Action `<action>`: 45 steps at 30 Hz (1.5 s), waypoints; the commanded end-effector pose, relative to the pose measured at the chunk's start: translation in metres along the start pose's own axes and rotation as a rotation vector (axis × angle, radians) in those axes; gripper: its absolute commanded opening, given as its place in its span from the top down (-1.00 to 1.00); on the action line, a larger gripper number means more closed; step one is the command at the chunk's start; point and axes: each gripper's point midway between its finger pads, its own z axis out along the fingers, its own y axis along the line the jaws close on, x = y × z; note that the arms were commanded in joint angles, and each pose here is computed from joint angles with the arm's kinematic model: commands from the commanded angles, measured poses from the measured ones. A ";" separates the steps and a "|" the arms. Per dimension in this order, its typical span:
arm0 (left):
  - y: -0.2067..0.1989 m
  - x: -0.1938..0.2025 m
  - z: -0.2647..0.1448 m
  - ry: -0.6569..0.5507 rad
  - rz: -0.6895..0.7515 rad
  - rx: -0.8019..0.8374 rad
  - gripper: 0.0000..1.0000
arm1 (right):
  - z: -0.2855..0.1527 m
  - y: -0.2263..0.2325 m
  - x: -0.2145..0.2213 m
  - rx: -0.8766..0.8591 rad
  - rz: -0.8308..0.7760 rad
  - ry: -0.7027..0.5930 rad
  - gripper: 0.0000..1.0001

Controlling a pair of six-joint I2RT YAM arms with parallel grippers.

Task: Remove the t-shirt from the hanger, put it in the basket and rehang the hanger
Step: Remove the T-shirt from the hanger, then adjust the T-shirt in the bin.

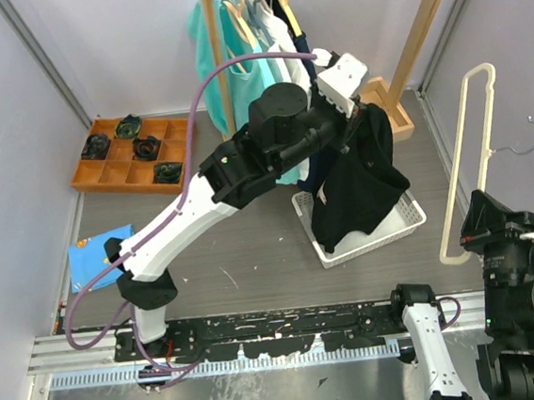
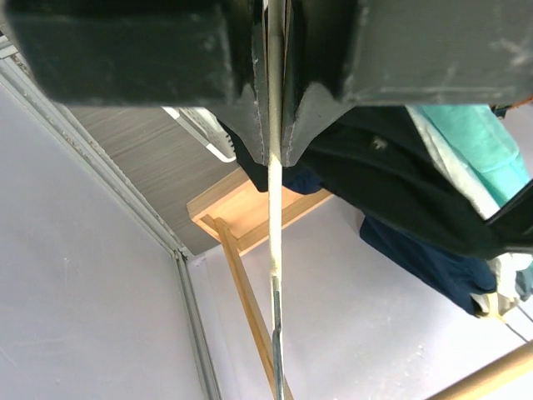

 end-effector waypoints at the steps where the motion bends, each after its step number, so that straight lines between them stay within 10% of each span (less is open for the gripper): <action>1: -0.014 0.021 -0.016 0.095 -0.054 0.072 1.00 | 0.025 0.007 -0.021 0.002 0.039 -0.084 0.99; 28: -0.030 0.242 0.008 0.667 -0.034 -0.017 1.00 | 0.034 0.018 -0.021 -0.046 0.009 -0.058 0.99; 45: 0.054 0.101 0.017 0.299 0.125 -0.380 0.94 | 0.038 0.018 -0.023 -0.045 -0.004 -0.063 0.99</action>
